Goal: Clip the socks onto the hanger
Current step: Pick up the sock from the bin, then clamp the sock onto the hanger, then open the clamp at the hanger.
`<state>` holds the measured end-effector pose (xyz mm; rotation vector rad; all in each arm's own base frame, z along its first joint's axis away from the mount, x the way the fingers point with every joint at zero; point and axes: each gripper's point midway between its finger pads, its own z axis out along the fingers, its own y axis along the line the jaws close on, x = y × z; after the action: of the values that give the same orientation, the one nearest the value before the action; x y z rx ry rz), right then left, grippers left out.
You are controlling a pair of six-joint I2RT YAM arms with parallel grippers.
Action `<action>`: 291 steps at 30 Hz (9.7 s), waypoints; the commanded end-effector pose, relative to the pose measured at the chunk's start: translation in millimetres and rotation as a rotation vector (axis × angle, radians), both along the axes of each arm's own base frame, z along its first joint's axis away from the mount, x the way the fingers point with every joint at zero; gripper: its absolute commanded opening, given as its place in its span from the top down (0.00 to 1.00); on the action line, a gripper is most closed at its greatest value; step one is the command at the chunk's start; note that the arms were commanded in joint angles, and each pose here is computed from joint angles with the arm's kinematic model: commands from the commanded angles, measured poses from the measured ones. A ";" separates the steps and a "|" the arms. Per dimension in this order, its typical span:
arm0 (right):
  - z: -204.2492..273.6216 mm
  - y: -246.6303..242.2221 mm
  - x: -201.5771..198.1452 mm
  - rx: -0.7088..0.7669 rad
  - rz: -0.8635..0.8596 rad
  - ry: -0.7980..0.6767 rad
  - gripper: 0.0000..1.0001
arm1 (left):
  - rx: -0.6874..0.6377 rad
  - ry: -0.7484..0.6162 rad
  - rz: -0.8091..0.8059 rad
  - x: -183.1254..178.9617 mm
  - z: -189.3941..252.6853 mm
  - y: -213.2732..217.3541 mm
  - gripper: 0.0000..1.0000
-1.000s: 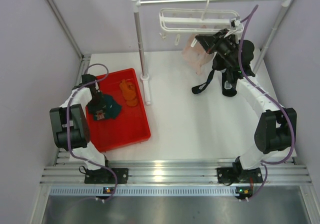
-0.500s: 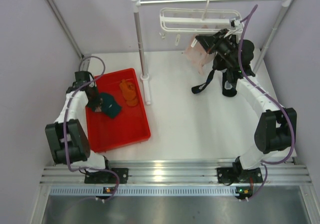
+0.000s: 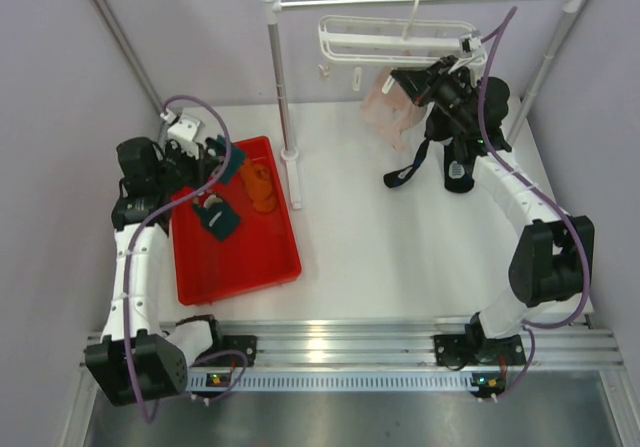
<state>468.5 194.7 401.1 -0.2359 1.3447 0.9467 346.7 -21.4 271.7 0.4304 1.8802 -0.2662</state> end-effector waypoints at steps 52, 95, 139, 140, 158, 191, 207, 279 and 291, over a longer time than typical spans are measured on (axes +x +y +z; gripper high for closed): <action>37.6 3.7 -5.0 0.018 -0.001 -0.080 1.00 | -0.092 -0.446 -0.536 108.8 120.9 -352.7 1.00; 49.5 10.5 -10.7 0.050 0.068 -0.096 0.54 | -0.285 -0.476 -0.451 76.6 138.6 -303.3 0.52; 57.1 3.6 -32.3 0.010 0.083 -0.128 0.56 | -0.246 -0.642 -0.414 133.3 155.0 -311.4 0.74; 59.1 2.4 -34.6 0.005 0.085 -0.135 0.56 | -0.237 -0.639 -0.438 131.0 154.1 -312.7 0.74; 56.5 15.0 -87.2 -0.191 0.411 -0.323 0.47 | -0.175 -0.522 -0.922 86.6 153.1 -330.1 0.73; 42.9 46.1 -58.8 -0.151 0.425 -0.376 0.47 | -0.159 -0.528 -1.180 62.7 137.4 -341.8 0.82; 45.3 51.1 -63.2 -0.148 0.404 -0.410 0.94 | -0.191 -0.508 -1.113 71.3 141.3 -341.5 0.76; 64.0 43.7 -53.4 -0.184 0.320 -0.103 0.98 | 0.242 -0.859 -0.667 107.3 157.7 -351.2 0.73; 61.3 22.1 -39.1 -0.019 0.259 0.055 0.38 | 0.151 -0.824 -0.707 102.5 157.6 -355.1 1.00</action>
<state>426.3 229.4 440.6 -0.4975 1.4492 1.1646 460.7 -369.4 404.1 1.1327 0.9697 -0.2813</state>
